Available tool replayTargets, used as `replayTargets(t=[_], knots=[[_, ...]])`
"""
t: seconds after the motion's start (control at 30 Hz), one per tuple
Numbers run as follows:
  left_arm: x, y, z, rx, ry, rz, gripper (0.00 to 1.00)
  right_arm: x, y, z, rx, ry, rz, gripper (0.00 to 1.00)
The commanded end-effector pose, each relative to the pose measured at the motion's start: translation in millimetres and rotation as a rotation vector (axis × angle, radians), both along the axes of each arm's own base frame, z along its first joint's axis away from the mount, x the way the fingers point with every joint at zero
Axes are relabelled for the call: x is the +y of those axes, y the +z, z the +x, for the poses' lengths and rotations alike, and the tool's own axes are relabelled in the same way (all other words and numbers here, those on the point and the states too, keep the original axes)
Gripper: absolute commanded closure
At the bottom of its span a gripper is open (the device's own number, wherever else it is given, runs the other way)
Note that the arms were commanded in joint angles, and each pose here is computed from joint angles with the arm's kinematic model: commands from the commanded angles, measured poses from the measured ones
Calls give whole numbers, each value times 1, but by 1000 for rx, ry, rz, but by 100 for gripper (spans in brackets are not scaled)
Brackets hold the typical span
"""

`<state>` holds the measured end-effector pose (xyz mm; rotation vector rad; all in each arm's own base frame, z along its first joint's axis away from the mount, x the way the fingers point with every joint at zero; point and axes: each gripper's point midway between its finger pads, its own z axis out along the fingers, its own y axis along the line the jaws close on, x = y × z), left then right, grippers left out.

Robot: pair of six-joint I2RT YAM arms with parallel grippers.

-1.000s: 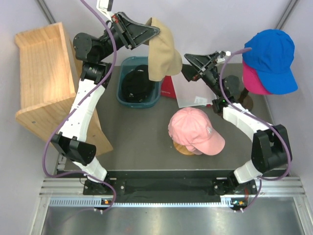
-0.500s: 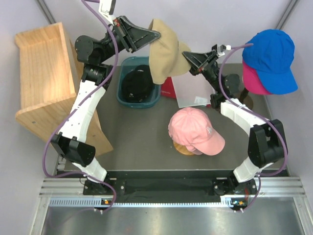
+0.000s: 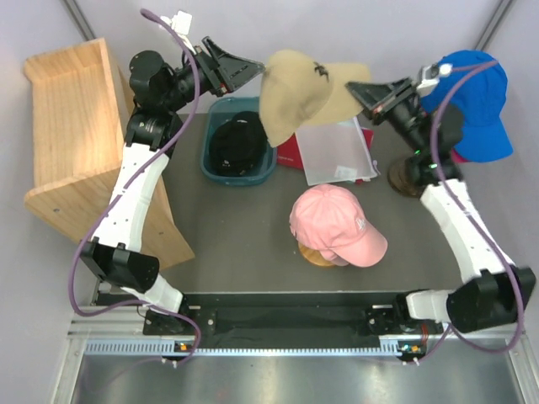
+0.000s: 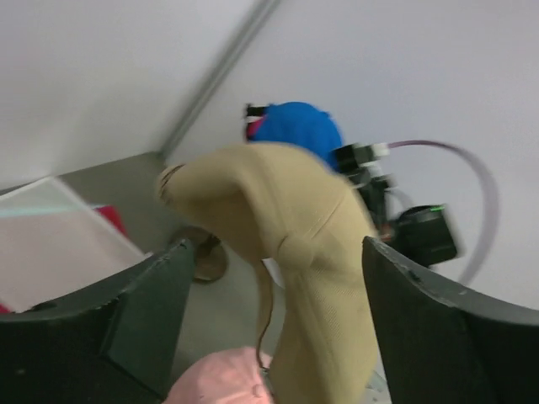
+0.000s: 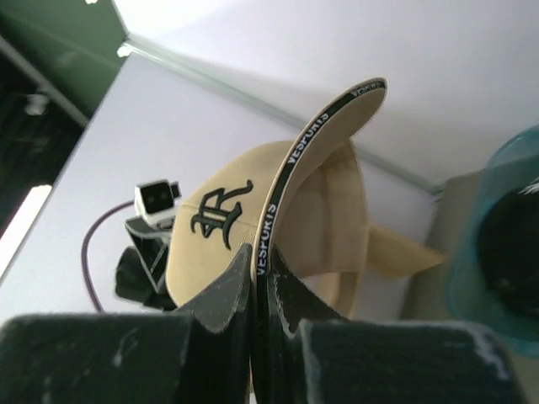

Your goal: Stack the hats

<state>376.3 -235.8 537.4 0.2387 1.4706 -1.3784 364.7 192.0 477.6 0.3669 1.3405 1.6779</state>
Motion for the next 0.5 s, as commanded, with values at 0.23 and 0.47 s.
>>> replayTargets(t=[0.23, 0.47], knots=[[38, -43, 40, 76, 304, 199, 4, -34, 3, -27, 152, -271, -441, 100], [42, -45, 44, 60, 335, 226, 3, -25, -54, -28, 302, -209, -469, 100]])
